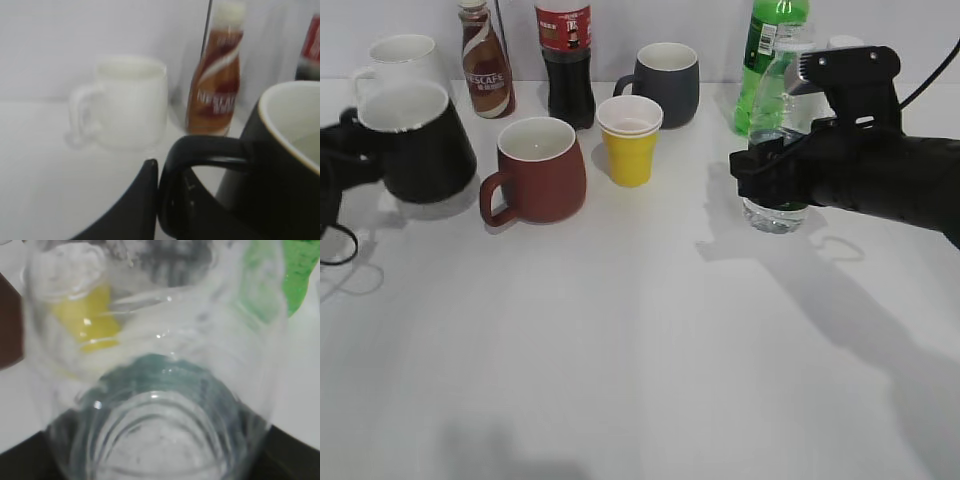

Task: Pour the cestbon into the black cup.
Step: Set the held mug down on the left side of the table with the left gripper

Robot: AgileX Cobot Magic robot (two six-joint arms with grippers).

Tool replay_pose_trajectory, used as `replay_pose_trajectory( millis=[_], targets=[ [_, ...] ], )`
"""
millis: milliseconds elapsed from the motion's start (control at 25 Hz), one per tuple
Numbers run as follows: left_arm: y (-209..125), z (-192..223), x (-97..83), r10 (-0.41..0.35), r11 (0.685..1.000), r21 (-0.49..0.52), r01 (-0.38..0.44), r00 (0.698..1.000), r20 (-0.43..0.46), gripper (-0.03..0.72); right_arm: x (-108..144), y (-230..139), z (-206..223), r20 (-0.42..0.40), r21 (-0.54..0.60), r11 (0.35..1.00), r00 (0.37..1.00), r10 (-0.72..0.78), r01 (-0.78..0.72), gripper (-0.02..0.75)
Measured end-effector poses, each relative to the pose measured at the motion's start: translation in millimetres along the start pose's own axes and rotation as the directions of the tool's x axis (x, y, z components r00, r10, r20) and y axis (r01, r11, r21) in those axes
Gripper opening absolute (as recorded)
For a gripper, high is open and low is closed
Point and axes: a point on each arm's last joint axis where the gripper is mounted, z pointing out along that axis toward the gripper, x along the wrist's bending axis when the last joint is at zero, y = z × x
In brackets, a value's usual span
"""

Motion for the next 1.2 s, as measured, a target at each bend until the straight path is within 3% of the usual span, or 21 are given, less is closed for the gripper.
replay_pose_trajectory(
  millis=[240, 600, 920, 1200],
  targets=[
    [-28.9, 4.7, 3.6, -0.015, 0.997, 0.077, 0.015, 1.0, -0.007, 0.052, 0.0, -0.1, 0.0, 0.0, 0.0, 1.0, 1.0, 0.0, 0.0, 0.455],
    [-31.9, 5.2, 4.1, -0.018, 0.997, 0.075, 0.019, 1.0, -0.008, 0.054, 0.0, -0.1, 0.0, 0.0, 0.0, 1.0, 1.0, 0.0, 0.0, 0.455],
    [-34.6, -5.6, 1.9, -0.048, 0.998, 0.043, 0.048, 0.999, 0.0, 0.184, -0.1, 0.0, 0.0, 0.001, -0.001, 1.0, 1.0, 0.003, -0.003, 0.455],
    [-42.8, -25.7, -0.7, -0.061, 0.994, 0.095, 0.062, 0.998, -0.012, 0.211, -1.2, 5.1, -0.2, 0.011, -0.057, 0.997, 0.999, 0.044, -0.044, 0.455]
  ],
)
